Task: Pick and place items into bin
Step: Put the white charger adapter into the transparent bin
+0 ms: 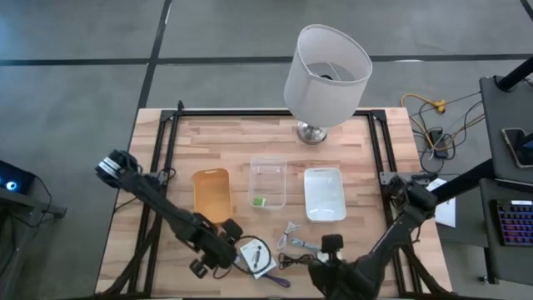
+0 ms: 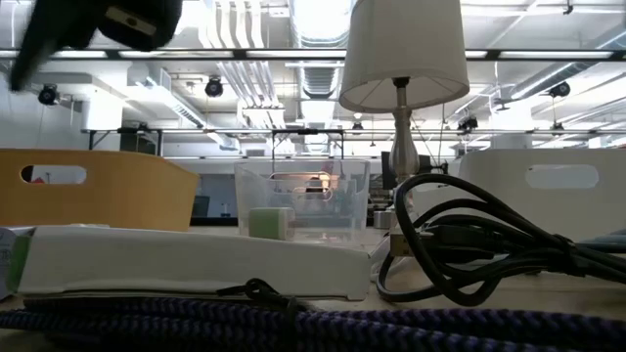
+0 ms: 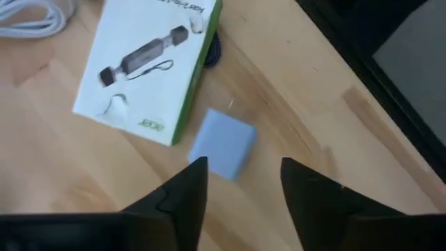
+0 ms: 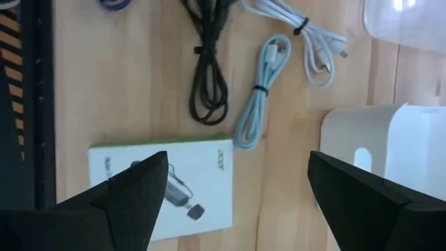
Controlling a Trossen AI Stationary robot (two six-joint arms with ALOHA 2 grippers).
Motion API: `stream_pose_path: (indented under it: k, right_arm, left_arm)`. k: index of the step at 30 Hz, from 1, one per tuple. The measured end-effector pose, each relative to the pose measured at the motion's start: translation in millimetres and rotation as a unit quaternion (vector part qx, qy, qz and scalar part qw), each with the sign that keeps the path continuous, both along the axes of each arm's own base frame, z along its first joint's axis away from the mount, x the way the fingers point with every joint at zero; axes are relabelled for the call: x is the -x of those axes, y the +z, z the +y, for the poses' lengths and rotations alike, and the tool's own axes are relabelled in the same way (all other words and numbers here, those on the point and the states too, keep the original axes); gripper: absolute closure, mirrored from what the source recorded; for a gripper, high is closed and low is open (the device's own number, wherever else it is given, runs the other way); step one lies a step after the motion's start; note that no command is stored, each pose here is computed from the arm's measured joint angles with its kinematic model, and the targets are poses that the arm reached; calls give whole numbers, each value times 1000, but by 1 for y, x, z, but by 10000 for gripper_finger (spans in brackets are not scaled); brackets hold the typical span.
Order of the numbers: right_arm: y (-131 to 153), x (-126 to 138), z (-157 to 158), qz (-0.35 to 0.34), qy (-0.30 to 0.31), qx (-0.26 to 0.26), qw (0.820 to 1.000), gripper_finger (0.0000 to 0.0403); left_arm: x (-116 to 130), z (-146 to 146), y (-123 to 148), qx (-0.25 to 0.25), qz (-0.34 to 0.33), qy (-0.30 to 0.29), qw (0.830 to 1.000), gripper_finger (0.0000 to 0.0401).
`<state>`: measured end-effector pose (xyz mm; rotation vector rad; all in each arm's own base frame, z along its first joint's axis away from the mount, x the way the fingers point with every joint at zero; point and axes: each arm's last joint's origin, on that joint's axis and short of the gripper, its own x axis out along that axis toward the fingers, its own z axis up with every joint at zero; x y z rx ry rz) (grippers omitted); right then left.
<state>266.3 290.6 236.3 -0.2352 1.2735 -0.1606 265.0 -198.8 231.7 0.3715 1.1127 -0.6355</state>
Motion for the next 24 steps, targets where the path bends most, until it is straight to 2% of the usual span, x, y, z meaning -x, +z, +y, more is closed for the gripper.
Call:
stream_pose_path:
  k: [4,7,16,21,24]
  right_arm:
    - [0,8,7,-4,11,1,1000,76]
    - [0,13,12,-5,15,0,1000,76]
    - [-3,16,13,-11,-14,-8,1000,76]
    - [-3,17,14,-17,-33,-15,999,76]
    - [-3,16,14,-19,-40,-18,999,76]
  left_arm:
    - [-10,-8,-13,-29,4,9,1000,188]
    - [-14,-10,-21,-39,7,9,999,171]
    - [-16,-15,-40,-61,19,-49,997,166]
    - [-22,-18,-50,-72,1,-76,995,166]
    - [-25,-18,-56,-92,-2,-71,993,166]
